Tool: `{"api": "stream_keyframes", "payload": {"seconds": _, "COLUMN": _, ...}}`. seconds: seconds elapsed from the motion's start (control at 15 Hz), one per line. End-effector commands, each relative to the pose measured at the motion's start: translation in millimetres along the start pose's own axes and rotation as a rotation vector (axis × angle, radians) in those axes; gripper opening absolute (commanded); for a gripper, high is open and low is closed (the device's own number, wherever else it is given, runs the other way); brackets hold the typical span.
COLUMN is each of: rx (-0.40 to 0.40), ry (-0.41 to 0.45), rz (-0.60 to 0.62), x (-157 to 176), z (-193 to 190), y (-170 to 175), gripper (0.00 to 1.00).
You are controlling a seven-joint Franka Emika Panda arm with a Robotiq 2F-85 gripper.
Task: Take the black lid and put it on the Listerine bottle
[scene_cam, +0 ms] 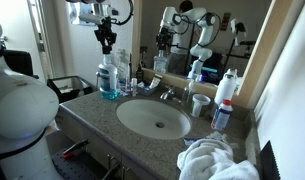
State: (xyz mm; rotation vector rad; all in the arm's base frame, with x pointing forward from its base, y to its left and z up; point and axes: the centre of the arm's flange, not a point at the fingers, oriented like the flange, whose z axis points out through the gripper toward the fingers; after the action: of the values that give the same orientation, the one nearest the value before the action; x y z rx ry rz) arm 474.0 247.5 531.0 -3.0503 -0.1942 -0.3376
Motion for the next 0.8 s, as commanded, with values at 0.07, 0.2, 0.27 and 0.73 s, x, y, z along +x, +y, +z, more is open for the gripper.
{"api": "stream_keyframes", "payload": {"seconds": 0.07, "rx": -0.021, "ry": -0.004, "rz": -0.017, "x": 8.0, "z": -11.0, "y": 1.5, "gripper": 0.2}}
{"api": "stream_keyframes", "payload": {"seconds": 0.2, "rx": -0.034, "ry": -0.015, "rz": -0.021, "x": 7.5, "z": -14.3, "y": 4.1, "gripper": 0.2}}
{"api": "stream_keyframes", "payload": {"seconds": 0.27, "rx": -0.041, "ry": -0.024, "rz": -0.021, "x": 7.1, "z": -15.0, "y": 4.9, "gripper": 0.2}}
{"api": "stream_keyframes", "payload": {"seconds": 0.73, "rx": -0.056, "ry": -0.047, "rz": -0.025, "x": 4.6, "z": -6.6, "y": 7.9, "gripper": 0.2}}
